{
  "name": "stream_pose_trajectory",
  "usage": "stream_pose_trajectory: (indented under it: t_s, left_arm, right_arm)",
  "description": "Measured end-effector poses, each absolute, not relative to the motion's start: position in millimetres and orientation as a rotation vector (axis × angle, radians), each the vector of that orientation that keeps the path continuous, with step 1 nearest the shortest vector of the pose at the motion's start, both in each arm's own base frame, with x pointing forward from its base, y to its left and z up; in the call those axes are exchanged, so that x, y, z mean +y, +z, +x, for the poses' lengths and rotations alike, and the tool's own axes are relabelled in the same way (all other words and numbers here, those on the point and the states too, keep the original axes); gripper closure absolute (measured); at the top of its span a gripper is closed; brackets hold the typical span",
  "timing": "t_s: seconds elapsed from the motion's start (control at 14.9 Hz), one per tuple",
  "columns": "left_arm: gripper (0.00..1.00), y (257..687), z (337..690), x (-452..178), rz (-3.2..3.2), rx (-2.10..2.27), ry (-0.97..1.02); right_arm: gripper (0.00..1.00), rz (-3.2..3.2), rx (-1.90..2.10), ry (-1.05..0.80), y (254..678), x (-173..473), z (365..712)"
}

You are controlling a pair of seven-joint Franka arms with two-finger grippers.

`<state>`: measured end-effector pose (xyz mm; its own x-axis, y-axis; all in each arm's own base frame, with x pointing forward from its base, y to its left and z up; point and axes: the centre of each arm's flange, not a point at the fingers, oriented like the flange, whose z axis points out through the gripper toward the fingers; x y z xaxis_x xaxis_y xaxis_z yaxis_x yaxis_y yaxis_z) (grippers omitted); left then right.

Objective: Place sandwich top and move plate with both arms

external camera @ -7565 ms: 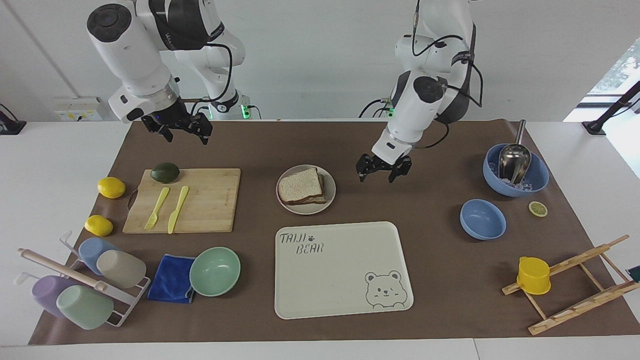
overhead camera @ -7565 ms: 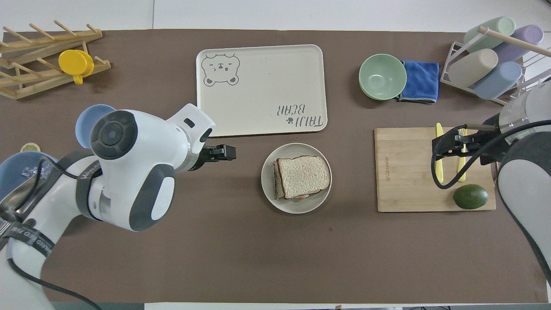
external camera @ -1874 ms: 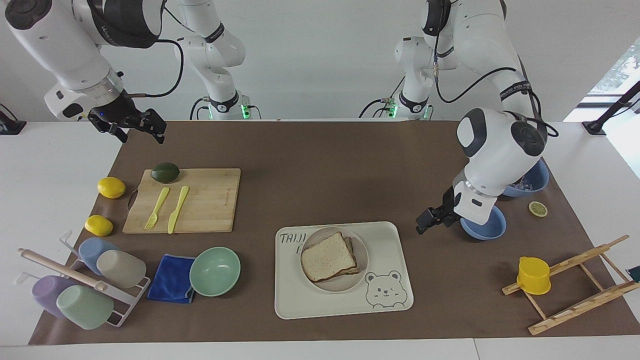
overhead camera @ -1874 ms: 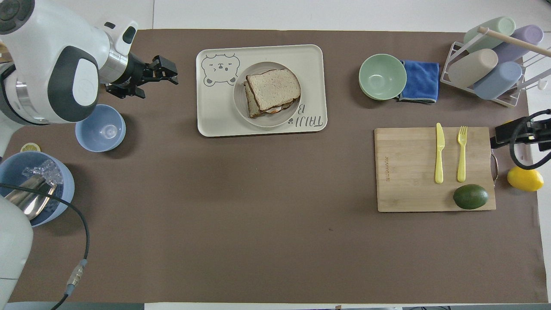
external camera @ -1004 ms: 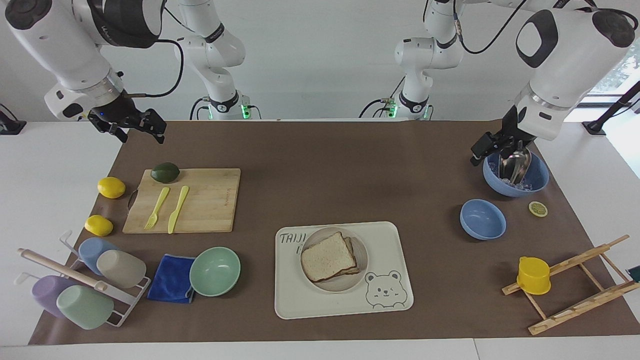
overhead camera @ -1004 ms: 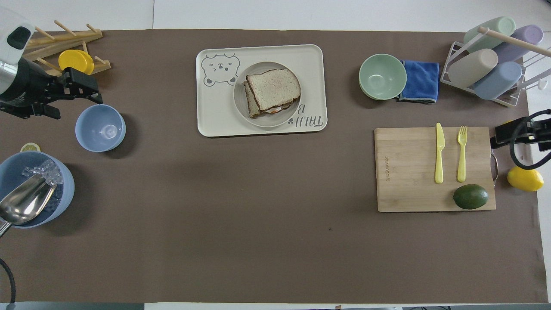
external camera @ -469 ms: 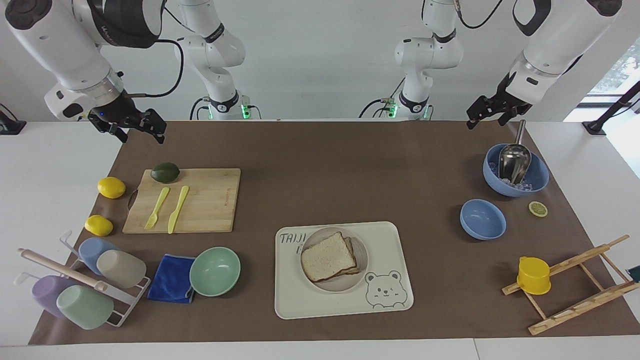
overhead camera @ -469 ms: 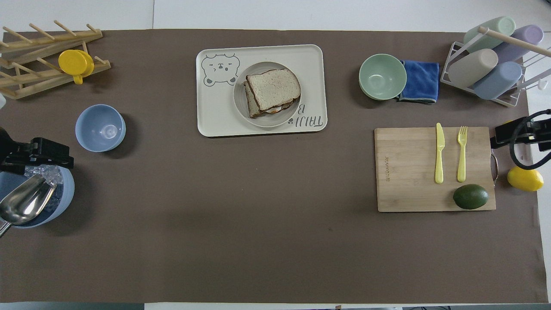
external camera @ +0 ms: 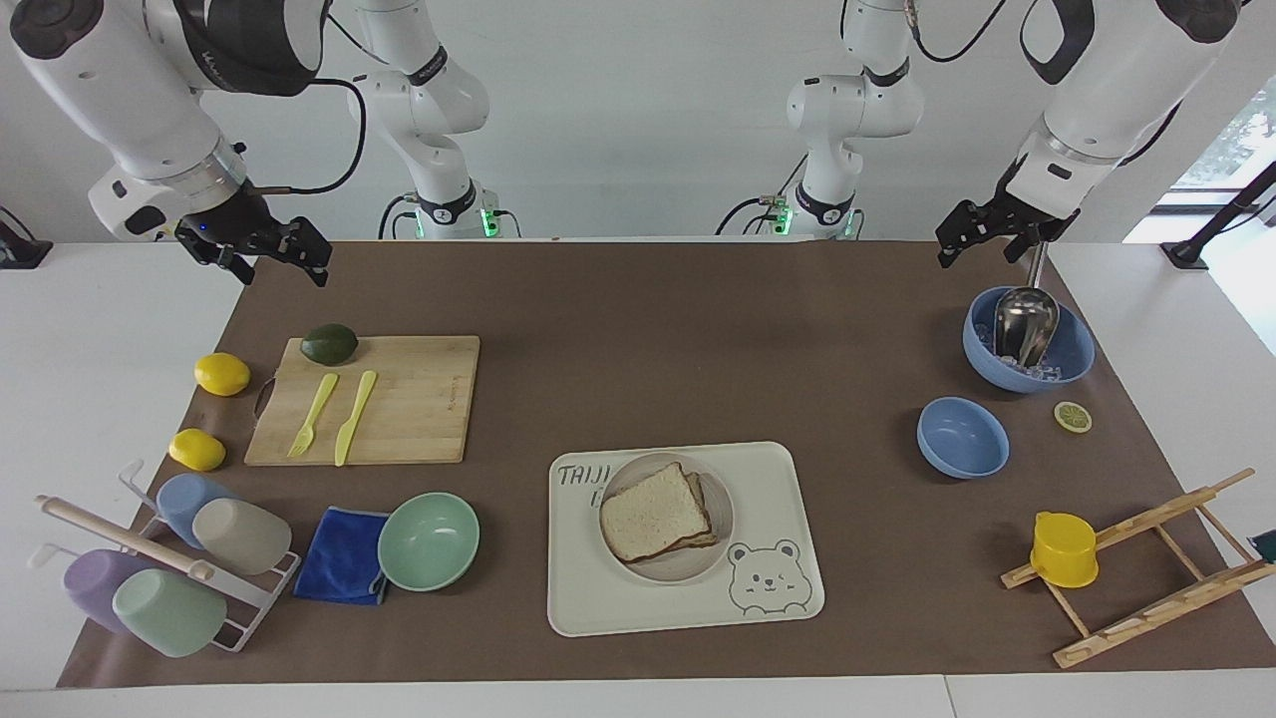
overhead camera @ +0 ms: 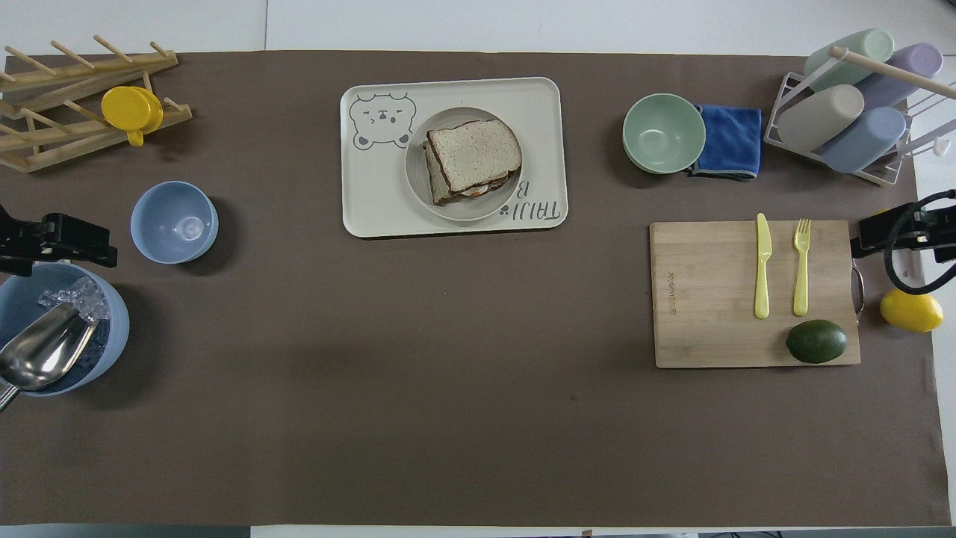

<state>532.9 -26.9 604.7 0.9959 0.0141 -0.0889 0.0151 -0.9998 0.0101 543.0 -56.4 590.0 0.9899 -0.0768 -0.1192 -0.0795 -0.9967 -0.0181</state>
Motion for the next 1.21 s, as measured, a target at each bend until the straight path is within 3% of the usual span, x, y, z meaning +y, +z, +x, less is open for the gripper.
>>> stream_pose_trajectory:
  t_s: [1.21]
  left_arm:
    - [0.00, 610.2, 535.1, -26.9, 3.130, -0.058, -0.104]
  right_arm:
    - [0.00, -3.111, 0.122, 0.185, 590.0, -56.4, 543.0]
